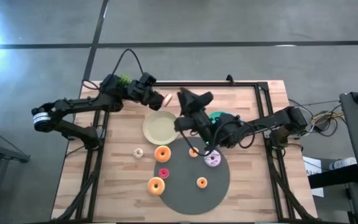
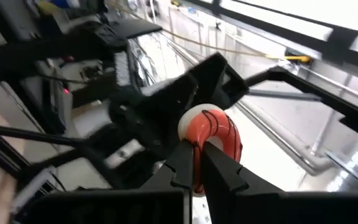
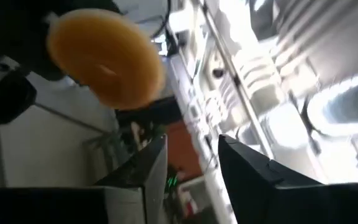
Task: Pick & Place donuts
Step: Put the small orange donut on the green plate
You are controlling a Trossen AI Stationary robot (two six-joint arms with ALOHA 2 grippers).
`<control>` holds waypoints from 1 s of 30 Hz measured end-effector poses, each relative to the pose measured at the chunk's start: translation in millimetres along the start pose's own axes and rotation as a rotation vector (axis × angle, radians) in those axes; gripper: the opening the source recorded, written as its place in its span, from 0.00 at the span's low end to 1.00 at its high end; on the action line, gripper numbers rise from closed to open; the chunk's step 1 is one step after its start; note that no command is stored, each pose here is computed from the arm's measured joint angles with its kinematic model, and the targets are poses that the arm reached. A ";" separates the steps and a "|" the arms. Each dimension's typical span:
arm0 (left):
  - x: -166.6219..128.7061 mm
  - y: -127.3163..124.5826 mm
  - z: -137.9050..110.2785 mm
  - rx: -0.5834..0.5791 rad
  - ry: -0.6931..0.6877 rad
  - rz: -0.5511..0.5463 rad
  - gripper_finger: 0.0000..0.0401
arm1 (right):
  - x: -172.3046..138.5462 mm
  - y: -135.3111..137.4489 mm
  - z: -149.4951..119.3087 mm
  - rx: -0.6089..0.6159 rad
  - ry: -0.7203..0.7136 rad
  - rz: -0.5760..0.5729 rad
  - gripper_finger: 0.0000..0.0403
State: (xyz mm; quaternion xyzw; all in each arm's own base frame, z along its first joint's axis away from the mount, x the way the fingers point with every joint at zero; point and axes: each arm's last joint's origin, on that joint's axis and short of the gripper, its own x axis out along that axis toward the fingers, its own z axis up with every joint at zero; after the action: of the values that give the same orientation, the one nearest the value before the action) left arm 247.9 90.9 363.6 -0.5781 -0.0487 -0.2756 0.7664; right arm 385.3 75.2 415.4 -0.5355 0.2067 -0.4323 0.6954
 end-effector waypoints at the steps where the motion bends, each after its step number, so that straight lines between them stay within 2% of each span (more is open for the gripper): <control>1: -0.1 1.9 0.4 0.009 -0.007 0.016 0.00 | -3.1 -4.1 -0.4 0.014 0.006 0.002 0.35; 4: -0.7 13.0 0.5 0.022 -0.017 0.109 0.00 | -12.0 -22.1 -2.8 0.120 -0.003 -0.016 0.37; 9: -4.5 37.5 -3.4 0.051 -0.028 0.325 0.00 | -16.3 -66.8 -22.7 0.509 0.020 -0.142 0.39; 13: -7.5 56.0 -6.8 0.141 -0.067 0.498 0.00 | -22.5 -84.7 -42.3 0.708 0.037 -0.215 0.39; 16: -6.2 78.0 -7.7 0.168 -0.072 0.600 0.00 | -24.3 -82.5 -48.0 0.714 0.046 -0.215 0.39; 21: 13.0 122.0 -12.5 0.155 0.017 0.682 0.00 | -25.0 -75.9 -48.3 0.692 0.051 -0.204 0.40; 25: 17.5 150.9 -11.7 0.141 0.049 0.840 0.00 | -25.7 -80.9 -52.0 0.715 0.053 -0.213 0.40; 30: 32.5 172.8 -3.5 0.168 0.093 0.860 0.00 | -28.2 -87.4 -60.6 0.728 0.057 -0.215 0.40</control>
State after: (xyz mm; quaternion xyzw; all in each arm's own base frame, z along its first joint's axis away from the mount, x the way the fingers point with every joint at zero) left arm 357.2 106.8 226.7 -0.4687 0.2084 0.0476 0.8571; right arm 291.4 59.5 470.5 -0.2597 0.0011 -0.5627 0.7848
